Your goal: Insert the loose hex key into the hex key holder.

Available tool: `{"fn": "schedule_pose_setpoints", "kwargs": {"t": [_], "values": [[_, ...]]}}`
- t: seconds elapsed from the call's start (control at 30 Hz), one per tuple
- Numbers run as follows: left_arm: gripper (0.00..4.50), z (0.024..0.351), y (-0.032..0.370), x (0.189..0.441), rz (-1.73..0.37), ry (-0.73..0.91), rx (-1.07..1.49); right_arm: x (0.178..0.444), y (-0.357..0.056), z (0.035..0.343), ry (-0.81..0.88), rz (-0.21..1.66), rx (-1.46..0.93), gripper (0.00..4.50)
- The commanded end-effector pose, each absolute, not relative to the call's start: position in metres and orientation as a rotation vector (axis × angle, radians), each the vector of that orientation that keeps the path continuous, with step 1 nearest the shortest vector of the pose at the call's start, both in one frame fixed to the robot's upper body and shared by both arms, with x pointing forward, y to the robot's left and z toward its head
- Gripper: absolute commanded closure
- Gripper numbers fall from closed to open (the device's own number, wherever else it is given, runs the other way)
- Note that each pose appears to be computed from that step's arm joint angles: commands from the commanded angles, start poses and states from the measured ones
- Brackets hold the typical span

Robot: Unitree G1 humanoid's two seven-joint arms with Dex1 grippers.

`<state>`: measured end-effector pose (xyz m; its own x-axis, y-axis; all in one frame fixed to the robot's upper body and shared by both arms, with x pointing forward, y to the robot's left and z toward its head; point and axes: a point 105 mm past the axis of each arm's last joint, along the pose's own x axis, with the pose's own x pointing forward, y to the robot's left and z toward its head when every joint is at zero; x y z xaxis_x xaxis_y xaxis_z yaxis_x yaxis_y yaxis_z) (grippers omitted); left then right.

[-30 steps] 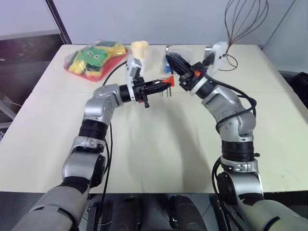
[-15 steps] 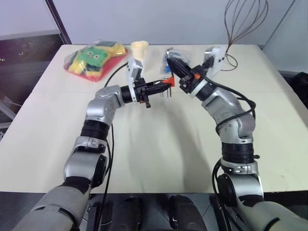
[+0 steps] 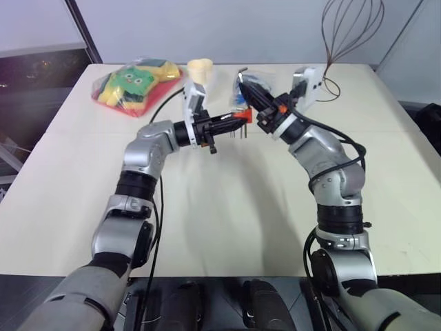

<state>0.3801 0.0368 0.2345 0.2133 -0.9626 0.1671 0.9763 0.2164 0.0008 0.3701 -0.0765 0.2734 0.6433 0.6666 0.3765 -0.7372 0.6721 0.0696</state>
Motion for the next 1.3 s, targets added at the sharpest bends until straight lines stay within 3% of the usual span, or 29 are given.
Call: {"fn": "schedule_pose_setpoints", "kwargs": {"t": [0.03, 1.3], "values": [[4.5, 0.25, 0.037, 0.375, -1.365, -0.206, -0.109, 0.366, -0.075, 0.284, -0.38, 0.818, 0.226, 4.48], [4.5, 0.252, 0.047, 0.385, -1.288, -0.23, -0.113, 0.364, -0.095, 0.281, -0.385, 0.769, 0.186, 4.48]]}}
